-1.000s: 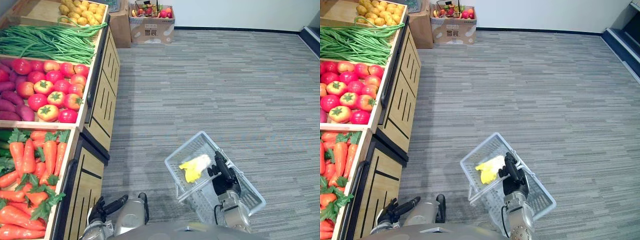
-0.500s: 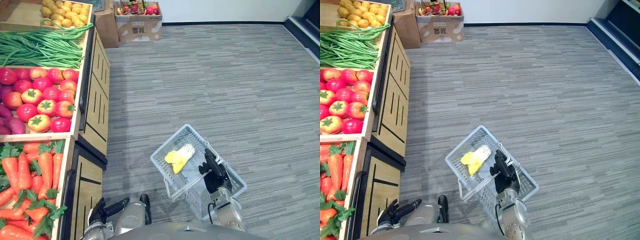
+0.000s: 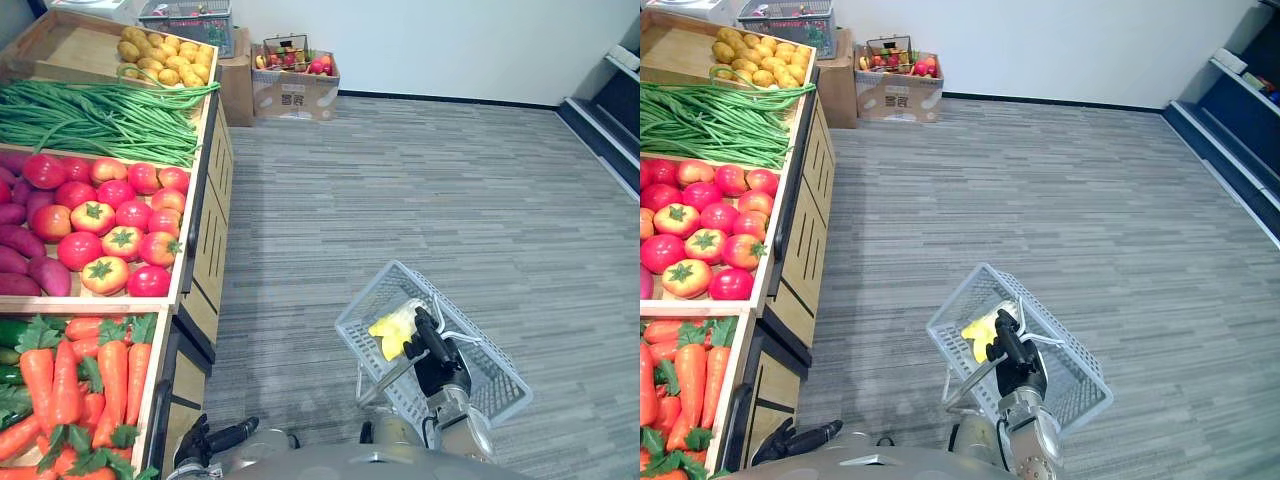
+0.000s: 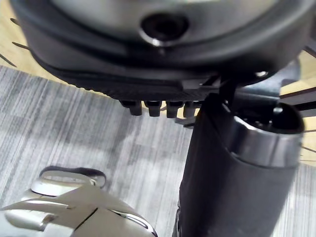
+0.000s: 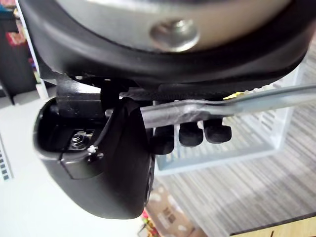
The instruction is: Pick vegetable in the basket
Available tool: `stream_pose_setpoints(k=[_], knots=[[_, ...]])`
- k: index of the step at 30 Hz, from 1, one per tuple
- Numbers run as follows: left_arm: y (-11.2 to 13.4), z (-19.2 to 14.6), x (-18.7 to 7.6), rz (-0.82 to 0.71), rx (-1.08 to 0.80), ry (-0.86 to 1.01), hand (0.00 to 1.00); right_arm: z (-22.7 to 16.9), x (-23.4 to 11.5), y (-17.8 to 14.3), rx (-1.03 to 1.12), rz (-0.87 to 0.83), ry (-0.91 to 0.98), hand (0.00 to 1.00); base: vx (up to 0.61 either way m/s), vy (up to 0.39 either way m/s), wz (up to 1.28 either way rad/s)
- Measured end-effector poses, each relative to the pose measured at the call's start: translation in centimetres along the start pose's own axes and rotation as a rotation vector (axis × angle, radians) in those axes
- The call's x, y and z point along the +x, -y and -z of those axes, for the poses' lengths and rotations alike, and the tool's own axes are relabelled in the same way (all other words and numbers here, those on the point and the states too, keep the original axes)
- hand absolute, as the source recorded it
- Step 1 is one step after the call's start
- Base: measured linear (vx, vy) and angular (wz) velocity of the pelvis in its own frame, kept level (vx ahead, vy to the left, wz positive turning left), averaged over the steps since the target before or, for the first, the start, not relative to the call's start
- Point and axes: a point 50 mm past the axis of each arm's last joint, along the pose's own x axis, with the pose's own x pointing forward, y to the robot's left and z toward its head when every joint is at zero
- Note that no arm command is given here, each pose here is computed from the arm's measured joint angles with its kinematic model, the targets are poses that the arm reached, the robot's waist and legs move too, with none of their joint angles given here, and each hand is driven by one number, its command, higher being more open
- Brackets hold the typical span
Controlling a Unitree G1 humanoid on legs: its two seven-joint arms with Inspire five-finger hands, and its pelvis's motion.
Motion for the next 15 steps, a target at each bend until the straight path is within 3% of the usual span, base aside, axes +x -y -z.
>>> stream_pose_setpoints(k=[7,9,15], knots=[[0.3,0.4,0.0,0.004,0.017,-0.019,1.00,-0.6,0.5,-0.5,-0.015,-0.050,0.011,0.00,0.24,-0.162,0.33],[-0.7,0.4,0.0,-0.016,0.031,-0.020,1.00,-0.2,0.3,-0.4,-0.012,-0.048,-0.005,0.00,0.27,-0.372,0.52],[0.9,0.3,0.2,0.007,0.005,-0.028,1.00,-1.4,1.0,-0.4,-0.029,-0.051,0.025,0.00,0.26,-0.370,0.29]])
